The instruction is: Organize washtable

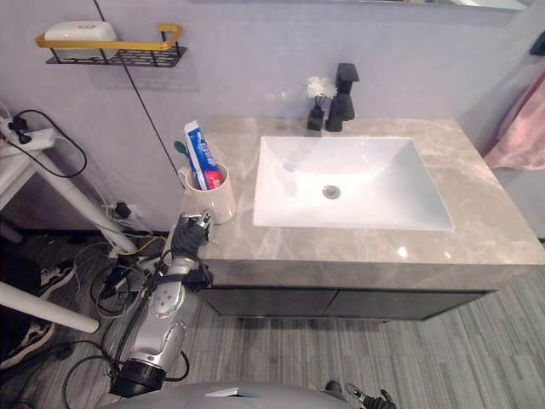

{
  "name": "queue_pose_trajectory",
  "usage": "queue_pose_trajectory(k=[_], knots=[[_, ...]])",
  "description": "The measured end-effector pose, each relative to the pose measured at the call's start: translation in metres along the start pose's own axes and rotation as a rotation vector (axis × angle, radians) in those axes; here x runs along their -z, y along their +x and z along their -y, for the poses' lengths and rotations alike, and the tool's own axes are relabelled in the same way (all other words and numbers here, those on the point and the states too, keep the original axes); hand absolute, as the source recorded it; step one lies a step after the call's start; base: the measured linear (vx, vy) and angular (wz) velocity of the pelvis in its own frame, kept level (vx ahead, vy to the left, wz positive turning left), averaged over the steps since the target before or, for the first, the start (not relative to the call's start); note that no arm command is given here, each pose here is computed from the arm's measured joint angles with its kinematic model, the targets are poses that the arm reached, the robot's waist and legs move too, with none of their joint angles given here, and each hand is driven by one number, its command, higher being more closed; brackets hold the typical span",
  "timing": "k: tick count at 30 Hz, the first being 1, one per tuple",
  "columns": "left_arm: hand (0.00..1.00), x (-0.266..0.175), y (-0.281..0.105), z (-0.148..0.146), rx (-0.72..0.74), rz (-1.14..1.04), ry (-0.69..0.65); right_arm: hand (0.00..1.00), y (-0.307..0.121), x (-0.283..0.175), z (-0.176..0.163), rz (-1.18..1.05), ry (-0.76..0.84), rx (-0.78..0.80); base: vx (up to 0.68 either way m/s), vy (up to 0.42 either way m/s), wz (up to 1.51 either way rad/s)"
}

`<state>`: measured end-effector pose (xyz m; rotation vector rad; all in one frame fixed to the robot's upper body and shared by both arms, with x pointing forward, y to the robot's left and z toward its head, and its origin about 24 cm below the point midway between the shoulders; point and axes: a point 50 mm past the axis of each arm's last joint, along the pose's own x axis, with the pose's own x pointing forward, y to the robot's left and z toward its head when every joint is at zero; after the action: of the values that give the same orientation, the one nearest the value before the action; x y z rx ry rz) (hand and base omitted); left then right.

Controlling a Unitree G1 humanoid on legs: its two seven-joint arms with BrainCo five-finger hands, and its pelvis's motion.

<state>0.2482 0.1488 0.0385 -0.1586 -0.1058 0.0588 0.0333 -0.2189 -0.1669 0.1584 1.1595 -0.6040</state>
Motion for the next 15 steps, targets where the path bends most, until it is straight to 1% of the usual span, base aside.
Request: queue_pose_trajectory(k=[15], knots=[[1.0,-0.006,0.013,0.002,-0.03,0.024,-0.003,0.0,0.0,-0.001,0.0,0.005,0.003,-0.001,-0.01,0.005,-0.06]])
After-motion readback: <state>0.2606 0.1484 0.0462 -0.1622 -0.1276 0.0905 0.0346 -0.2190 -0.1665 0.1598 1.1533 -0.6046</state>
